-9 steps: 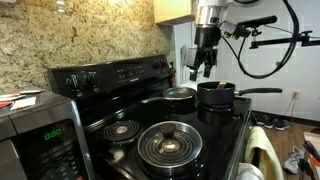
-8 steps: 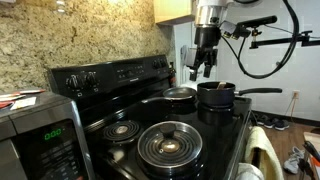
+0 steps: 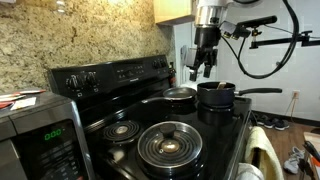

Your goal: Take the spatula out of the pot, put it on the counter then pick the lid on the stove and put it on the pot

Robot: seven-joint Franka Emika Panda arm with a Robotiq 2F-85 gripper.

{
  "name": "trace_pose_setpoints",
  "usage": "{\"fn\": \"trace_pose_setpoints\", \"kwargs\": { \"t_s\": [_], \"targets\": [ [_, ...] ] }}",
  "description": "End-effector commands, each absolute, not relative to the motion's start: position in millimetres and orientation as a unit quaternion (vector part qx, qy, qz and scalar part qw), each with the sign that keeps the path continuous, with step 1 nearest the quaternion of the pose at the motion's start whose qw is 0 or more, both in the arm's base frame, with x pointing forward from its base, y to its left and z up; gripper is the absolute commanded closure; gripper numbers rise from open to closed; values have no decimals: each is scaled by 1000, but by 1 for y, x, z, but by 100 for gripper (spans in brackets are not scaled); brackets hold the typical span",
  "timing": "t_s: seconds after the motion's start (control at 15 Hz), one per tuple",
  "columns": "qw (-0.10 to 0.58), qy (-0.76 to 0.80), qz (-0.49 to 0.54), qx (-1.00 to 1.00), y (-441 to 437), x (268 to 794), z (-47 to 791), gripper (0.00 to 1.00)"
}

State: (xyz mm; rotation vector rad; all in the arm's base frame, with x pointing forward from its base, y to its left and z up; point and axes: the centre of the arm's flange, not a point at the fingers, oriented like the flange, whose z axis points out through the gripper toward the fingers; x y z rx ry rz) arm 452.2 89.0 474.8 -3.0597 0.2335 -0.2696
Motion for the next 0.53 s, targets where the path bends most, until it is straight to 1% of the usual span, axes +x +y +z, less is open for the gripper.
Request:
{"fn": "trace_pose_setpoints", "kwargs": {
  "t_s": [0.0, 0.33, 0.47],
  "targets": [
    [31, 76, -87, -993, 89, 452, 475, 0],
    [28, 86, -91, -992, 87, 457, 472, 0],
    [-22, 148, -95, -984, 73, 471, 465, 0]
  ]
}}
